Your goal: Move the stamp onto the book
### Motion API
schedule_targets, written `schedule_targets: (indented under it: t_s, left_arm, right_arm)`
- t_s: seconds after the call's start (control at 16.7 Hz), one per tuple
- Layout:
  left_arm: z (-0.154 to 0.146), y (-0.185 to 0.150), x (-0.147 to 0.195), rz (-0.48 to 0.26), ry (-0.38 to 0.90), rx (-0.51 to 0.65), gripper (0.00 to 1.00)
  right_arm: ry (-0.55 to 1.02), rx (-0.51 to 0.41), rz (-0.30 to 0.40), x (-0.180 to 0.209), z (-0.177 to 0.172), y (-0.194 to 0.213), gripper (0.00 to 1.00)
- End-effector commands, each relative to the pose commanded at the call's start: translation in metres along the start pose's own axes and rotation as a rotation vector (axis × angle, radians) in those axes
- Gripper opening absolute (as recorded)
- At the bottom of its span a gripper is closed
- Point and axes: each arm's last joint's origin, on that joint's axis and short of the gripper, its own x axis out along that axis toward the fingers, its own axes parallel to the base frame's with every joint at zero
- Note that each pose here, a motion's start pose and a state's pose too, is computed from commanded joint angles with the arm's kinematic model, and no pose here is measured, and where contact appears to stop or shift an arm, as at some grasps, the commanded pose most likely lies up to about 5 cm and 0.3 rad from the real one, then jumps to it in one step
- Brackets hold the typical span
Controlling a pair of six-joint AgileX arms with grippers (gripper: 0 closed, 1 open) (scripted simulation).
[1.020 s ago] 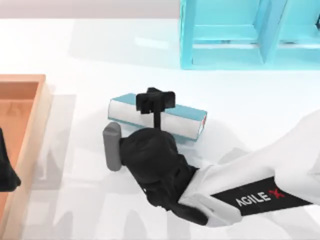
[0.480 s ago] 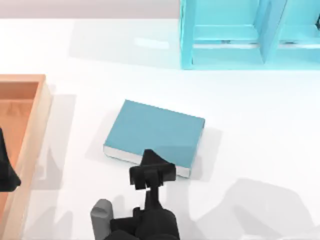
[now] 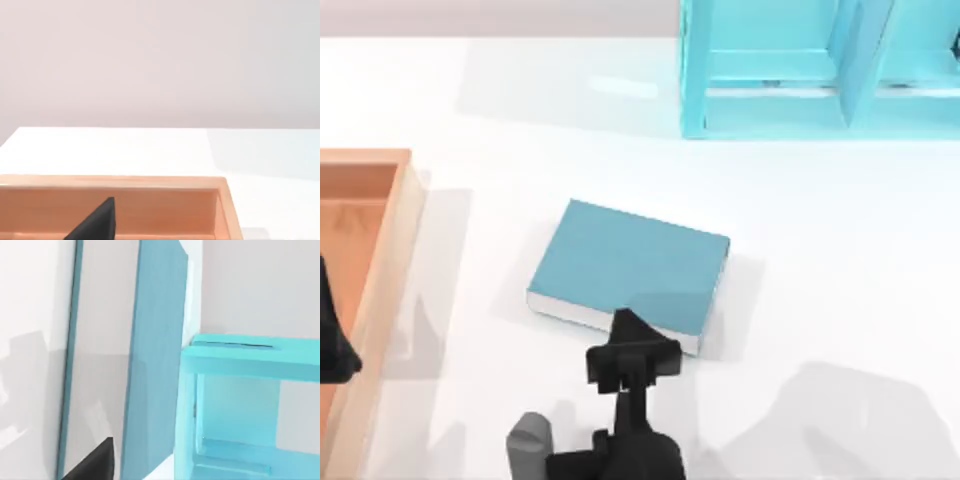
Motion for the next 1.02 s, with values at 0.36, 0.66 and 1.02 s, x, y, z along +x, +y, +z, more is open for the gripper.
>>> schedule_targets:
  t_s: [0.36, 0.66, 1.02]
  left_arm:
    - [0.0, 0.0, 0.0, 0.0, 0.0, 0.0, 1.0]
    - [0.0, 0.0, 0.0, 0.0, 0.0, 0.0, 1.0]
    - [0.0, 0.0, 0.0, 0.0, 0.0, 0.0, 1.0]
  right_arm:
    - [0.016, 0.213, 0.145, 0.025, -0.081, -0.032, 1.0]
    - [0.018, 0.675, 0.192, 0.022, -0.194, -0.065, 1.0]
    - [-0.057, 1.24, -0.021, -0.014, -0.289, -0.061, 1.0]
